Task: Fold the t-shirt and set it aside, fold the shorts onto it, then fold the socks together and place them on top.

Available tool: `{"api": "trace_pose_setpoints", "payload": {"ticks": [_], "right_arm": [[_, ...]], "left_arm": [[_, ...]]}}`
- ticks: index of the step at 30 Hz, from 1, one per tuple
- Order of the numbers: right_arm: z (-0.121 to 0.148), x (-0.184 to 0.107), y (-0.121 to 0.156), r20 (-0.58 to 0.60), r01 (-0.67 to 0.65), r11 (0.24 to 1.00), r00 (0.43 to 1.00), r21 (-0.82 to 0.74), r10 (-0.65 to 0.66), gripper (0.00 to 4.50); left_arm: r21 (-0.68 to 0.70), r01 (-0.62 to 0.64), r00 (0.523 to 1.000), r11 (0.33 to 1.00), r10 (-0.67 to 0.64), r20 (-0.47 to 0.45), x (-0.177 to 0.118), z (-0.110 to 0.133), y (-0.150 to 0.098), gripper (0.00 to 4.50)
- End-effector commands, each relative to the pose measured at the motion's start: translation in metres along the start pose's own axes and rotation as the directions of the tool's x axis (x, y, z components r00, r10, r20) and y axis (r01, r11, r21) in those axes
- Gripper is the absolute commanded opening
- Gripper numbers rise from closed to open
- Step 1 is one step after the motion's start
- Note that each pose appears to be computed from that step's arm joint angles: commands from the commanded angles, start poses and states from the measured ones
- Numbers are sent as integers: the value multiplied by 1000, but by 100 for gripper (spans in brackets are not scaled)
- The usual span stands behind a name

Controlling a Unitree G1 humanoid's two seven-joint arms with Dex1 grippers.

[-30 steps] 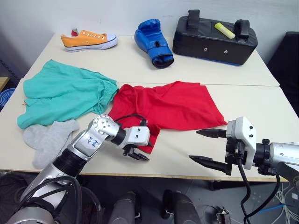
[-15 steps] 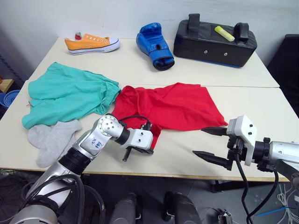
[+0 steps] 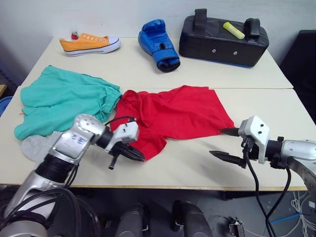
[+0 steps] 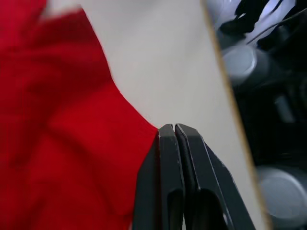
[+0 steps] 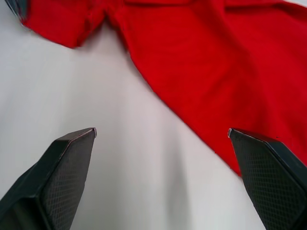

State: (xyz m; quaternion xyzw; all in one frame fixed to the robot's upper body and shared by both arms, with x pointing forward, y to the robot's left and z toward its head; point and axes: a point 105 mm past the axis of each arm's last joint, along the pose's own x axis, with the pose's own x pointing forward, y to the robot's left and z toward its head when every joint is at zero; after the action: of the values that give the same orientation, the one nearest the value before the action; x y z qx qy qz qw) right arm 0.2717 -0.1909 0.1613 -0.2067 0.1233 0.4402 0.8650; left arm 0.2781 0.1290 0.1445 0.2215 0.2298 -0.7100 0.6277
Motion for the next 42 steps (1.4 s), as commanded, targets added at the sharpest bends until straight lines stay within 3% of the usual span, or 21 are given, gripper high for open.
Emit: {"api": "trace_pose_setpoints", "payload": {"ticks": [1,10,17,20,32,35,38,42], "right_arm": [[2,1,-3,-2,5,999,1000,-53,-5,450],[-38,1,-70,-260,205,942,926,-266,-274,450],[-53,7,-92,-360,184,925,882,-332,-305,450],[-53,10,-96,-363,172,917,880,-360,-308,393],[-55,7,-86,-325,116,904,908,-411,-265,2],[-46,-11,-76,-316,82,918,924,-388,-216,2],[-32,-36,-51,-304,-15,951,949,-308,-83,2],[-31,-72,-1,-359,-211,963,923,-169,139,2]], "left_arm": [[11,13,1000,1000,-13,-1,-8,-6,-8,2],[-25,-10,1000,1000,10,23,-22,-9,-9,2],[-41,-57,998,998,58,18,-37,-9,-9,2],[-41,-80,997,996,80,20,-41,-9,-8,0],[-62,-87,995,994,89,43,-45,-8,-11,0],[-102,-103,991,989,111,69,-60,-6,-9,0],[-174,-106,990,979,120,71,-80,-9,-12,0],[-251,-2,999,968,13,40,-85,-13,-41,0]]}}
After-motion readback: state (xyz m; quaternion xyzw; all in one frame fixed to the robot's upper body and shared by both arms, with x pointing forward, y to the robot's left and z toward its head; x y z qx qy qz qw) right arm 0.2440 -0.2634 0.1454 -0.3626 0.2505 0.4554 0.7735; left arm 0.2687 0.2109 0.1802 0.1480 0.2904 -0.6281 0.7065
